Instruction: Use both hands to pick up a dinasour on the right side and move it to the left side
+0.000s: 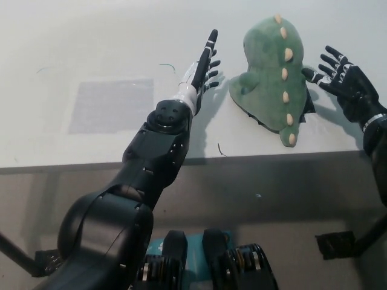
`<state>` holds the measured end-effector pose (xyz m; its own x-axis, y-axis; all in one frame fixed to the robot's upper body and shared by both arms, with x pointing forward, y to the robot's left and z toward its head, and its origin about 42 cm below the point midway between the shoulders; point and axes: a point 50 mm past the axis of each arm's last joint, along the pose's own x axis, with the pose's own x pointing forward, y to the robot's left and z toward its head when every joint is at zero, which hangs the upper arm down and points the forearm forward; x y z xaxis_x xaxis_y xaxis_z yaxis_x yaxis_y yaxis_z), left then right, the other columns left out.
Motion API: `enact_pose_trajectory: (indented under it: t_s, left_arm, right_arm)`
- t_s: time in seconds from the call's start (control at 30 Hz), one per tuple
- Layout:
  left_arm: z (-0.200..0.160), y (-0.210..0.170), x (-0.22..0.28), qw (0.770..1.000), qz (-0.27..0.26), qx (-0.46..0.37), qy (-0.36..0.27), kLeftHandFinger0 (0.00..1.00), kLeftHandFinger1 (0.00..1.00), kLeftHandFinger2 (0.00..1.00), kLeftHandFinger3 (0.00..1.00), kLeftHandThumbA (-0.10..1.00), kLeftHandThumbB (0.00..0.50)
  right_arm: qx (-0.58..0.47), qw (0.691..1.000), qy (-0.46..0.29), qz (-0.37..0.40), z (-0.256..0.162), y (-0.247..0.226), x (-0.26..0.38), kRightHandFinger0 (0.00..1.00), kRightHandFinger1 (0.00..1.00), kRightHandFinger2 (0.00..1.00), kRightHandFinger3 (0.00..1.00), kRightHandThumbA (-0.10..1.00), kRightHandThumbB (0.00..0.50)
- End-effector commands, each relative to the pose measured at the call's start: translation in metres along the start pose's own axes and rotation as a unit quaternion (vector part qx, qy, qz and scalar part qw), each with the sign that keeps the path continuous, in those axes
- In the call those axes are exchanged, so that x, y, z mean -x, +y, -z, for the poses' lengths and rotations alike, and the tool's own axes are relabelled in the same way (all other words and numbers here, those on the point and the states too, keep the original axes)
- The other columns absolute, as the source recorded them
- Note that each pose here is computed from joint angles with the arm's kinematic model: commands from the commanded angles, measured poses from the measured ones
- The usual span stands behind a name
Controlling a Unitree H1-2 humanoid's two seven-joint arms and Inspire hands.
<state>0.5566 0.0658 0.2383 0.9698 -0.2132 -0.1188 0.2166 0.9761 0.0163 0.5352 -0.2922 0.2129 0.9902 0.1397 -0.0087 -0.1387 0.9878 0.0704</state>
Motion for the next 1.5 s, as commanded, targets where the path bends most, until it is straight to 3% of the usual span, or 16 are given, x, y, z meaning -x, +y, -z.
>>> enact_pose_trajectory:
  t_s: [0.0, 0.13, 0.33, 0.43, 0.53, 0.67, 0.83, 1.2, 1.3, 1.47]
  left_arm:
    - [-0.019, -0.007, -0.003, 1.0, 0.003, 0.008, -0.017, 1.0, 1.0, 1.0, 1.0, 1.0, 0.365]
    - [-0.011, -0.008, -0.002, 1.0, 0.003, -0.003, -0.011, 1.0, 1.0, 1.0, 1.0, 1.0, 0.346]
    - [-0.007, -0.01, -0.001, 1.0, 0.006, 0.01, -0.001, 1.0, 1.0, 1.0, 1.0, 1.0, 0.33]
    - [0.0, -0.009, 0.0, 1.0, 0.002, 0.003, 0.005, 1.0, 1.0, 1.0, 1.0, 1.0, 0.333]
    - [0.01, -0.007, 0.002, 1.0, -0.002, 0.002, 0.011, 1.0, 1.0, 1.0, 1.0, 1.0, 0.349]
    - [0.013, -0.004, 0.003, 1.0, -0.006, 0.004, 0.015, 1.0, 1.0, 1.0, 1.0, 1.0, 0.37]
    - [0.016, -0.006, 0.003, 1.0, -0.004, 0.014, 0.02, 1.0, 1.0, 1.0, 1.0, 1.0, 0.368]
    - [0.001, -0.003, 0.0, 1.0, -0.007, 0.017, 0.01, 1.0, 1.0, 1.0, 1.0, 1.0, 0.387]
    - [-0.003, -0.01, -0.001, 1.0, 0.0, 0.013, 0.008, 1.0, 1.0, 1.0, 1.0, 1.0, 0.406]
    - [-0.006, -0.025, 0.0, 1.0, 0.015, 0.015, 0.006, 1.0, 1.0, 1.0, 1.0, 1.0, 0.399]
  right_arm:
    - [0.023, 0.998, -0.052, -0.008, -0.035, 0.0, -0.012, 1.0, 1.0, 1.0, 1.0, 1.0, 0.254]
    - [0.018, 0.998, -0.053, -0.013, -0.039, 0.003, -0.017, 1.0, 1.0, 1.0, 1.0, 1.0, 0.25]
    - [0.018, 0.998, -0.059, -0.014, -0.051, 0.009, -0.025, 1.0, 1.0, 1.0, 1.0, 1.0, 0.288]
    - [0.018, 0.998, -0.054, -0.016, -0.047, 0.011, -0.026, 1.0, 1.0, 1.0, 1.0, 1.0, 0.251]
    - [0.032, 0.998, -0.044, -0.016, -0.033, 0.013, -0.022, 1.0, 1.0, 1.0, 1.0, 1.0, 0.254]
    - [0.031, 0.999, -0.008, 0.0, -0.008, 0.013, -0.018, 1.0, 1.0, 1.0, 1.0, 1.0, 0.33]
    - [0.025, 1.0, 0.014, 0.01, 0.012, 0.017, -0.015, 1.0, 1.0, 1.0, 1.0, 1.0, 0.347]
    - [0.034, 0.999, 0.004, 0.008, -0.005, 0.023, -0.025, 1.0, 1.0, 1.0, 1.0, 1.0, 0.287]
    - [0.023, 1.0, 0.002, 0.006, -0.008, 0.024, -0.027, 1.0, 1.0, 1.0, 1.0, 1.0, 0.32]
    - [0.041, 0.999, -0.008, 0.003, -0.012, 0.034, -0.031, 1.0, 1.0, 1.0, 1.0, 1.0, 0.29]
